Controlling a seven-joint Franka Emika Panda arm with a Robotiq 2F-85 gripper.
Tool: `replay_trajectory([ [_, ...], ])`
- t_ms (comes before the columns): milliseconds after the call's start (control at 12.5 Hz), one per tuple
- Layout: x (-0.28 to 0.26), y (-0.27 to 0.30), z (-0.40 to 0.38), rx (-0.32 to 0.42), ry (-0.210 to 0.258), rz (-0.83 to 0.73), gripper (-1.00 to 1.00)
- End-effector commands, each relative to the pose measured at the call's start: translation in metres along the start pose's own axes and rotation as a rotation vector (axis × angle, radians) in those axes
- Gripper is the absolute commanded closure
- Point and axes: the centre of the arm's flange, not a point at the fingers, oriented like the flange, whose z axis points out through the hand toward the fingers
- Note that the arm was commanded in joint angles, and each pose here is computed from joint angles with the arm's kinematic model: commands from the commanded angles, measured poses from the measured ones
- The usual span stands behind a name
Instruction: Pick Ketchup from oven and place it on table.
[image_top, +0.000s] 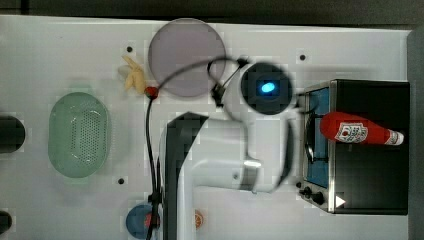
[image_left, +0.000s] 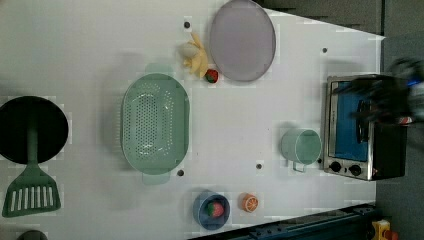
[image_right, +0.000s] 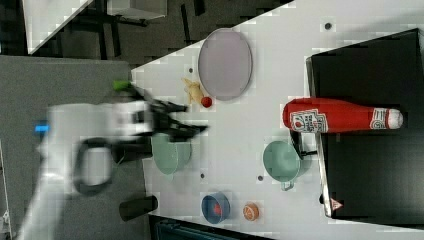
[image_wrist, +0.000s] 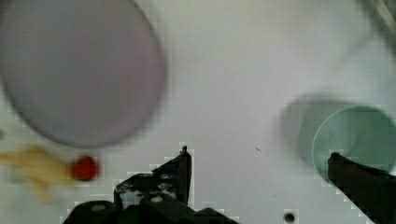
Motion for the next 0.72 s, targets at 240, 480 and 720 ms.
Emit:
replay_trajectory([
  [240, -0.001, 0.013, -0.148, -0.047, 0.008, 0.157, -1.0],
  [480, -0.006, 0.018, -0.186, -0.036, 0.02, 0.162, -1.0],
  [720, -0.006, 0.016, -0.194, -0.023, 0.035, 0.159, -1.0],
])
